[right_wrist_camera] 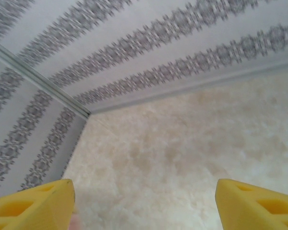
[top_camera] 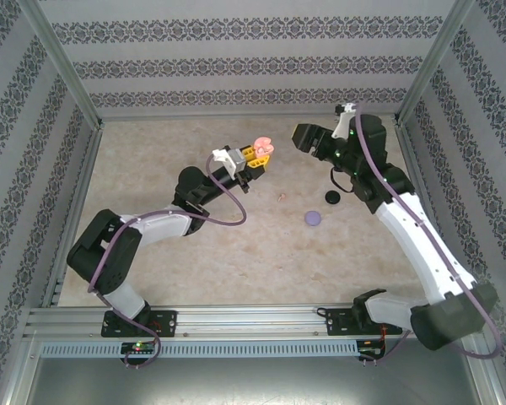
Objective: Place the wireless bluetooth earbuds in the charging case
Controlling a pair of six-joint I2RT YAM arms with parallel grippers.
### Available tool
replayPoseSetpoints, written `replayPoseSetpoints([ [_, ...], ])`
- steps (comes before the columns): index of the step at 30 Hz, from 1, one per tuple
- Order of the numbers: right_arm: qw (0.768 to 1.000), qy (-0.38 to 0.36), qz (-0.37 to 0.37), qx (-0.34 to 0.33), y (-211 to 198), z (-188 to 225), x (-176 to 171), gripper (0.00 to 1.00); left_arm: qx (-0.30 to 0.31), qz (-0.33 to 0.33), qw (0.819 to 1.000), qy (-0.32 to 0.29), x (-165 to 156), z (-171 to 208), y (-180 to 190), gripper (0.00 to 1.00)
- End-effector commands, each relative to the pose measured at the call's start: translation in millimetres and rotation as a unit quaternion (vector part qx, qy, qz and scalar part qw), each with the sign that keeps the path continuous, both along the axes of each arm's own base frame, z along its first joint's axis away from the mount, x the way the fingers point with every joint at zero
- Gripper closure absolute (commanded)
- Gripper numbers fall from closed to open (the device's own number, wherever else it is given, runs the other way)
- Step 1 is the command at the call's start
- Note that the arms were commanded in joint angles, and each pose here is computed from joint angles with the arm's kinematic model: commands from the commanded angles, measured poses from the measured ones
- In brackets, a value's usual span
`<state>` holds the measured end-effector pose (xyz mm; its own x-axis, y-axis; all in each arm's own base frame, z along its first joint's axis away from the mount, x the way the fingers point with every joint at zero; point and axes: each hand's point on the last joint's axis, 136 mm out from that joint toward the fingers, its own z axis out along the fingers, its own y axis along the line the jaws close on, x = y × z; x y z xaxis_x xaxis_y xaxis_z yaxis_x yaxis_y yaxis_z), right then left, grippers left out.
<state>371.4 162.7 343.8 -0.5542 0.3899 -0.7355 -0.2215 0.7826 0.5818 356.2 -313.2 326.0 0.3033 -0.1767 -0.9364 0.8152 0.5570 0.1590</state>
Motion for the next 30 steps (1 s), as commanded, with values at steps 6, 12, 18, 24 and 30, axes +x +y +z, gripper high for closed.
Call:
replayPoseSetpoints([
  [6, 0.985, 0.172, -0.001, -0.026, 10.5, -103.3, 18.8, 0.25, -0.002, 0.037, 0.999, -0.023, -16.7, 12.0, 27.3, 1.00],
  [12, 0.968, 0.245, -0.005, -0.061, 20.0, -148.7, 30.8, 0.27, -0.001, 0.060, 0.998, -0.019, -22.5, 9.1, 45.0, 1.00],
  [18, 0.949, 0.298, -0.018, -0.102, 27.5, -185.2, 35.6, 0.30, -0.004, 0.081, 0.997, -0.012, -26.1, 5.5, 60.3, 1.00],
  [24, 0.922, 0.356, -0.049, -0.142, 30.4, -226.7, 37.0, 0.35, -0.006, 0.095, 0.995, -0.003, -26.9, -2.6, 71.5, 1.00],
  [30, 0.897, 0.399, -0.120, -0.149, 26.2, -260.8, 34.3, 0.38, -0.010, 0.103, 0.995, 0.002, -25.3, -7.3, 77.6, 1.00],
])
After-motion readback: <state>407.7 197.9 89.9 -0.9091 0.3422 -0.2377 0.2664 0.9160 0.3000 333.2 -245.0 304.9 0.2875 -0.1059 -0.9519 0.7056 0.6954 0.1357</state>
